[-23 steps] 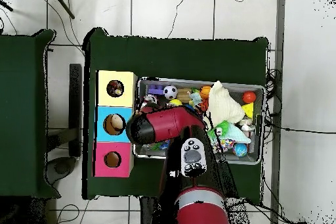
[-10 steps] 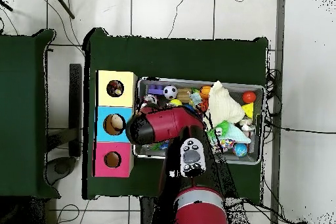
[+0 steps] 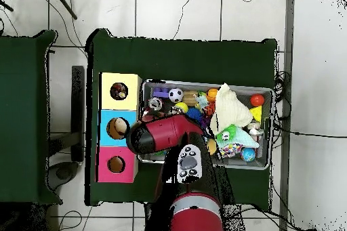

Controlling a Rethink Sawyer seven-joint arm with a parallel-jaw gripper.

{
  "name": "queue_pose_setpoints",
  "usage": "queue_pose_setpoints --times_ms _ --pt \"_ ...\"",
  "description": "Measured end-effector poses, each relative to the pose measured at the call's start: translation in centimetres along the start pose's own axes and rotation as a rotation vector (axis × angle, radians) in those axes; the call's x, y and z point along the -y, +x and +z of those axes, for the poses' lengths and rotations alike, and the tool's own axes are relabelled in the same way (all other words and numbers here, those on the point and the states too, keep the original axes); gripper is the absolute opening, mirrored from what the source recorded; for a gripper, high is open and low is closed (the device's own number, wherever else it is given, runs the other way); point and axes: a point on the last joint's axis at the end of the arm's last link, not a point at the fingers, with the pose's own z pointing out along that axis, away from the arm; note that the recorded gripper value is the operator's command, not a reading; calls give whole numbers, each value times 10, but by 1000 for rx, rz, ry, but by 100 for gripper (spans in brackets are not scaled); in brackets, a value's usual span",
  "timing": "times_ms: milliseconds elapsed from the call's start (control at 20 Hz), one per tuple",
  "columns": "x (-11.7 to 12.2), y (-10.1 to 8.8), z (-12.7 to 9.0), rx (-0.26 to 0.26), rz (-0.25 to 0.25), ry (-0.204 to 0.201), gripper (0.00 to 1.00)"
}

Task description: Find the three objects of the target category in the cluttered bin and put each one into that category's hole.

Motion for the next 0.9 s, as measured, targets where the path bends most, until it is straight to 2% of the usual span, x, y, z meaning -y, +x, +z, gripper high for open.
queue_pose_setpoints --times_ms 400,900 --pt "1 42 11 -35 -40 20 100" --pt "0 57 18 -36 -58 48 100"
